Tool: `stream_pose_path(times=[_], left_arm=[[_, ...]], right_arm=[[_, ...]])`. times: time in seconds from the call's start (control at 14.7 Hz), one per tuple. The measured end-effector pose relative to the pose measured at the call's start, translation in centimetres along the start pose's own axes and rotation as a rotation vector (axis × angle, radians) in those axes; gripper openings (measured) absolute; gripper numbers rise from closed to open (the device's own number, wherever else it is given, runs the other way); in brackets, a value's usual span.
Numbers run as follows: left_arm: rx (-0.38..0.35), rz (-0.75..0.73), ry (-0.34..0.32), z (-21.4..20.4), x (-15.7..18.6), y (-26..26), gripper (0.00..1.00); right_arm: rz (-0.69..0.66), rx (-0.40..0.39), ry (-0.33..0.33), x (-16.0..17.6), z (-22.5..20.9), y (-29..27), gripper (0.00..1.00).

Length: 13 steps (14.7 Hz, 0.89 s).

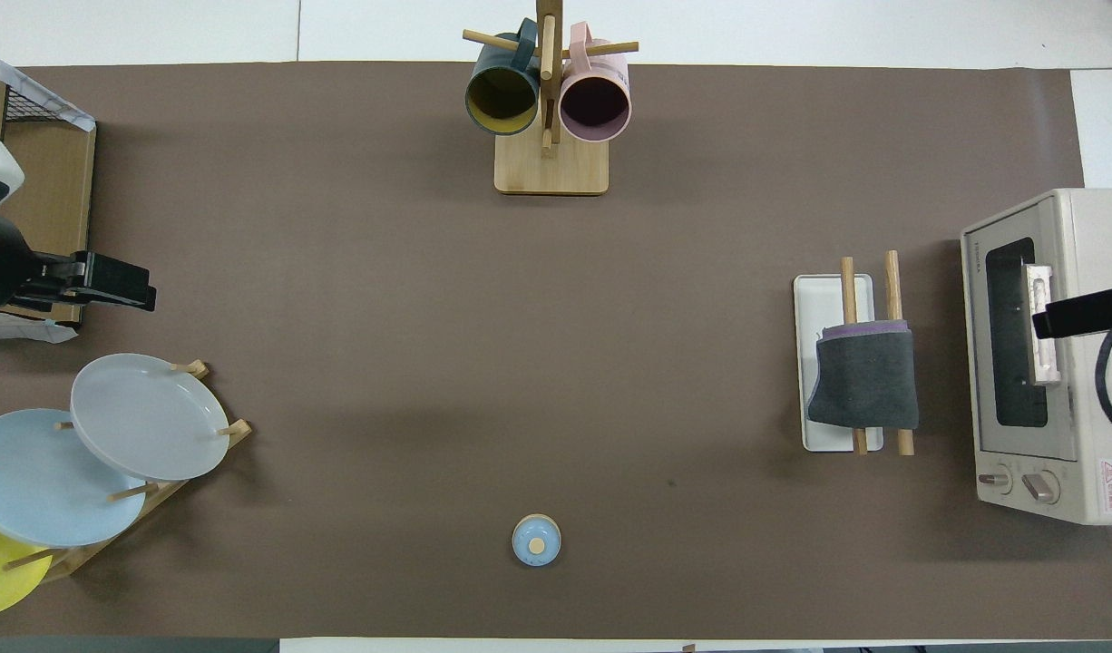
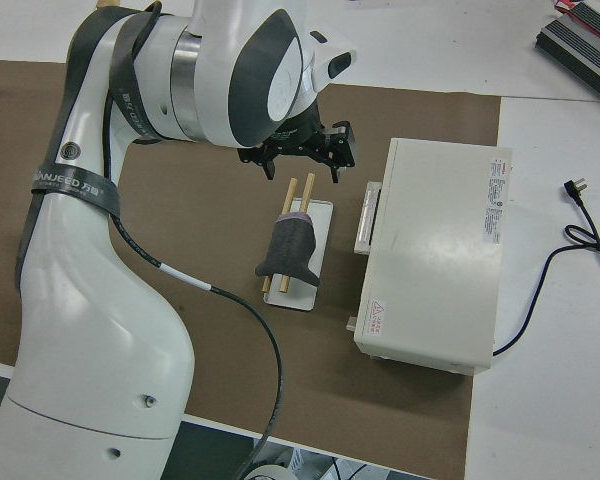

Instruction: Fold towel and hang on rack

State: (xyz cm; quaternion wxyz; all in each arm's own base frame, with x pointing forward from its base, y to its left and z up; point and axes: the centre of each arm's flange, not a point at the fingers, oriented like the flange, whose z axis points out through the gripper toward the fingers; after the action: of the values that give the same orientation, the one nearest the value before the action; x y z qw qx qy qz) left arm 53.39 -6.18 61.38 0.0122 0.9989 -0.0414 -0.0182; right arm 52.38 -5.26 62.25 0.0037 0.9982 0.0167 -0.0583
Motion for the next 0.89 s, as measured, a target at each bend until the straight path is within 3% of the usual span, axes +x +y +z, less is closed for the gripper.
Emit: stream_pose_path(times=[0.34,0.68,0.89], left_arm=[[0.000,0.000,0.000,0.0,0.0,0.0,1.00],[0.000,0.000,0.000,0.0,0.0,0.0,1.00],[0.000,0.000,0.000,0.0,0.0,0.0,1.00]], right_arm=[[0.028,0.007,-0.084,0.3,0.1,-0.3,1.00],[-0.013,-0.009,-0.094,0.4,-0.5,-4.7,1.00],[0.026,-0.007,-0.088,0.4,-0.5,-3.3,1.00]])
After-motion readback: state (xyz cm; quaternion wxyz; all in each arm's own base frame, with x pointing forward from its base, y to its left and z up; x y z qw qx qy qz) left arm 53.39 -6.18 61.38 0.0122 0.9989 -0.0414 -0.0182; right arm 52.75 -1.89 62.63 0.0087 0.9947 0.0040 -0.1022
